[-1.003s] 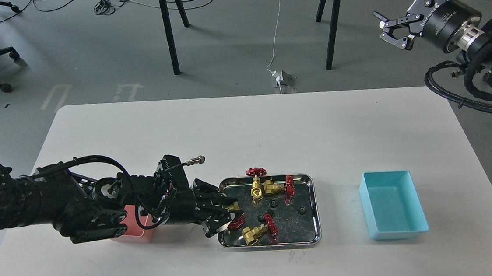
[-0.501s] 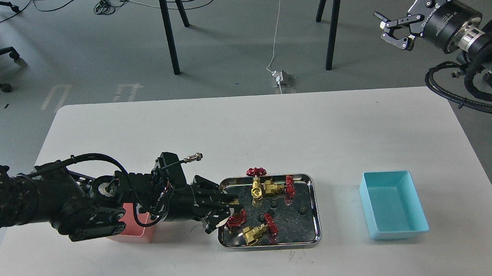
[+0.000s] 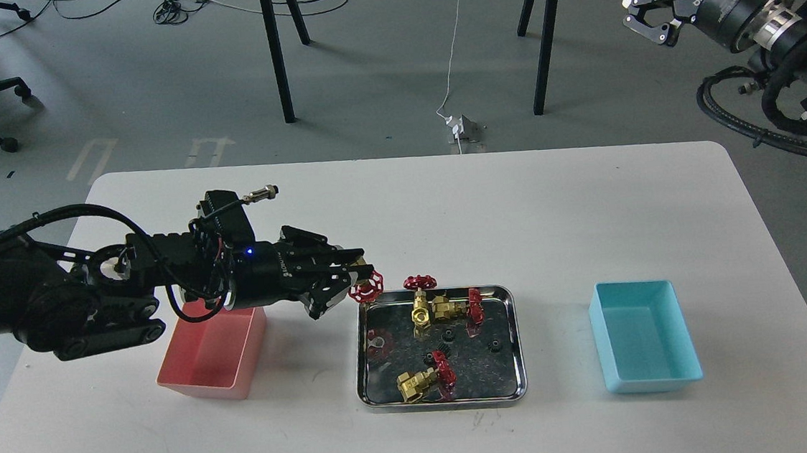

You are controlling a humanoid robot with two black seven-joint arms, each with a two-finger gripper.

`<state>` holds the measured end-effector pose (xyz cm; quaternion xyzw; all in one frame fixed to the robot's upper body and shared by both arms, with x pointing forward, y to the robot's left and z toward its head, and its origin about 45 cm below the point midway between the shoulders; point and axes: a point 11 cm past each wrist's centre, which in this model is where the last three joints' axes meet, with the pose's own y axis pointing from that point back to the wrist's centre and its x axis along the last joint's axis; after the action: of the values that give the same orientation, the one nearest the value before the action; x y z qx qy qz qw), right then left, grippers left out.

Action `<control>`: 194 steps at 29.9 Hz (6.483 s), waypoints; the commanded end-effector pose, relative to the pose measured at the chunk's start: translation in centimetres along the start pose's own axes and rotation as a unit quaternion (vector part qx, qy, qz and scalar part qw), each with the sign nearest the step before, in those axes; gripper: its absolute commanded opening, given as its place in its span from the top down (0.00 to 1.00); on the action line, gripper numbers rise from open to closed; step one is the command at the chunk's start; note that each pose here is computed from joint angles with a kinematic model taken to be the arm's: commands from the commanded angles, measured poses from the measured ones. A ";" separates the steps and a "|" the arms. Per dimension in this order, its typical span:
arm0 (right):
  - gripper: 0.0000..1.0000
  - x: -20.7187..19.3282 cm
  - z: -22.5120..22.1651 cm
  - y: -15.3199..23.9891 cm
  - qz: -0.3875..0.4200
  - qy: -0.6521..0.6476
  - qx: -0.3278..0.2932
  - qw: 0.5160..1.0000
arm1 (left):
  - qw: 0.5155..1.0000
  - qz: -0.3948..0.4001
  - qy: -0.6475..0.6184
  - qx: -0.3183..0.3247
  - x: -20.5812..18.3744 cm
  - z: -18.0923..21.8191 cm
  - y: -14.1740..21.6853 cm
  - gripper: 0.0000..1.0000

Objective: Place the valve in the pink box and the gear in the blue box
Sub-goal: 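Lift the valve with the left gripper and carry it over the pink box, then lower the valve into the pink box and open the left gripper, then raise the left arm away and move the right gripper toward the tray, then grasp the small dark gear on the tray with the right gripper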

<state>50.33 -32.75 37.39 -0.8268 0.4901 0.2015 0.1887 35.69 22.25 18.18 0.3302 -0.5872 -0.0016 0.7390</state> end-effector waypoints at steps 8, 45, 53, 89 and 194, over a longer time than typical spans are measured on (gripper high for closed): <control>0.00 -4.7 -3.4 -3.3 -0.034 0.014 0.026 0.999 | 0.996 0.030 -0.001 0.081 2.0 -1.5 13.0 0.89; 0.00 -0.4 -3.1 -0.1 0.012 0.016 0.022 1.000 | 0.994 -0.050 0.041 0.087 -9.7 -1.3 11.6 0.89; 0.00 0.1 -2.9 0.2 0.017 0.016 0.020 1.000 | 0.992 -0.055 0.035 0.106 -10.2 -2.3 12.4 0.89; 0.00 1.6 -2.2 1.5 0.033 0.012 0.015 0.999 | 0.988 -0.075 0.040 0.125 -13.3 -3.1 11.8 0.48; 0.58 -9.4 35.7 10.7 -0.466 0.715 -0.463 0.240 | 0.574 0.395 0.676 -0.240 18.4 -1.2 1.7 0.08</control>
<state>31.46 -12.43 10.77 -0.6587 -0.2263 -0.4037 -0.5933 41.83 17.03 34.89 -0.2188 0.0322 0.3736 0.9009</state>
